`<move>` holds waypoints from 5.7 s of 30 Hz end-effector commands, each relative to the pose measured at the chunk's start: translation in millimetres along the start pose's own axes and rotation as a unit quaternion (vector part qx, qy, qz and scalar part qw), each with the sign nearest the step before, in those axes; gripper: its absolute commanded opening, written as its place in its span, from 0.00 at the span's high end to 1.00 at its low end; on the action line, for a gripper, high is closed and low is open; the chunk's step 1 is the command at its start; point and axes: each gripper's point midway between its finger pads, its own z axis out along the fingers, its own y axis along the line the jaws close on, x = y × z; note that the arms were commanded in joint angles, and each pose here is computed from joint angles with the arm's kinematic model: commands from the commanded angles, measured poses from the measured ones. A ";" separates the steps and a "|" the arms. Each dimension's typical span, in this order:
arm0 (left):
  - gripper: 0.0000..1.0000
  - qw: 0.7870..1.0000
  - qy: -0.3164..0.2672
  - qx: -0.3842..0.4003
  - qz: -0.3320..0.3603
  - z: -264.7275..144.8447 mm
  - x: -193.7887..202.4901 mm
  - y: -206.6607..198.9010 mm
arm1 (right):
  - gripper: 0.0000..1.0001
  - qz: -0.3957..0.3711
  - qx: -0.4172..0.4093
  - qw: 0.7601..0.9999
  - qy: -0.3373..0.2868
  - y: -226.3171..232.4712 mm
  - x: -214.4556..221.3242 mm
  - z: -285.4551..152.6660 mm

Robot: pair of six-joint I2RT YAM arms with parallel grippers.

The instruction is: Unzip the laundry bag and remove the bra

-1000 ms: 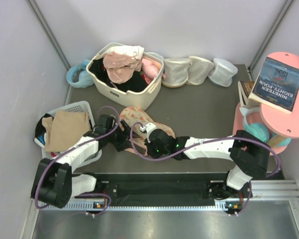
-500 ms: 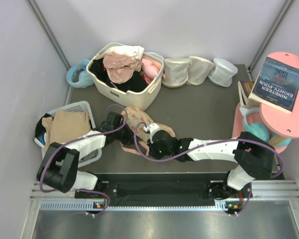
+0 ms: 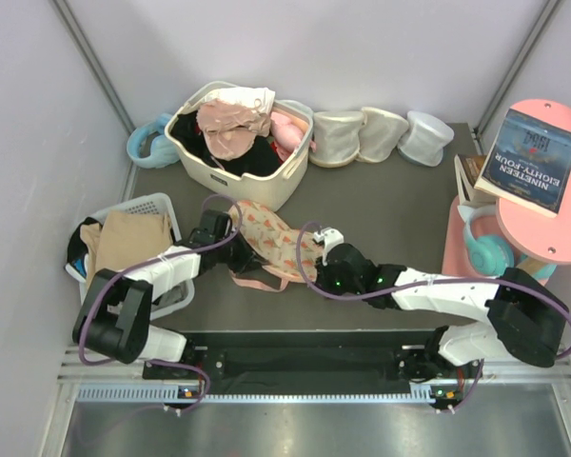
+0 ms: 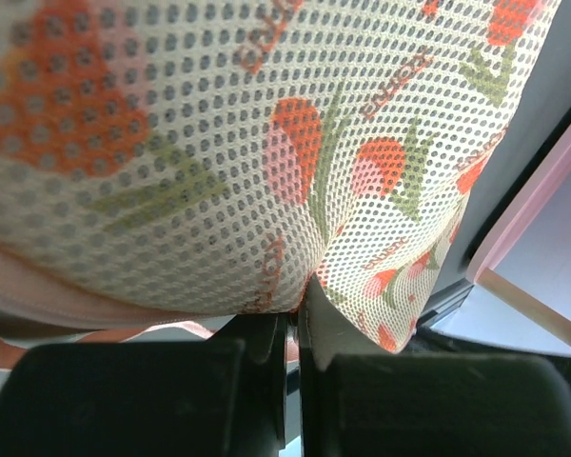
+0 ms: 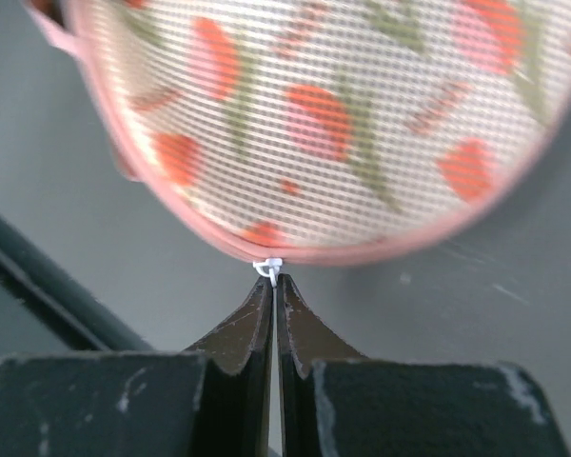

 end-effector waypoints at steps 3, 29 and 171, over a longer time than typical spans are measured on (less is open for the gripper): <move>1.00 0.999 -0.024 0.019 0.040 1.1 -21.4 -16.2 | 1.00 -0.003 0.049 0.999 0.000 -36.1 0.1 -4.1; 0.63 0.969 0.095 0.042 0.225 55.2 9.8 -102.3 | 1.00 -0.061 -0.087 0.994 0.004 83.7 -16.4 5.8; 0.01 0.972 -0.197 -0.099 0.077 -162.1 -93.5 -1.5 | 0.91 -0.186 -0.019 0.982 0.021 117.5 -58.7 79.9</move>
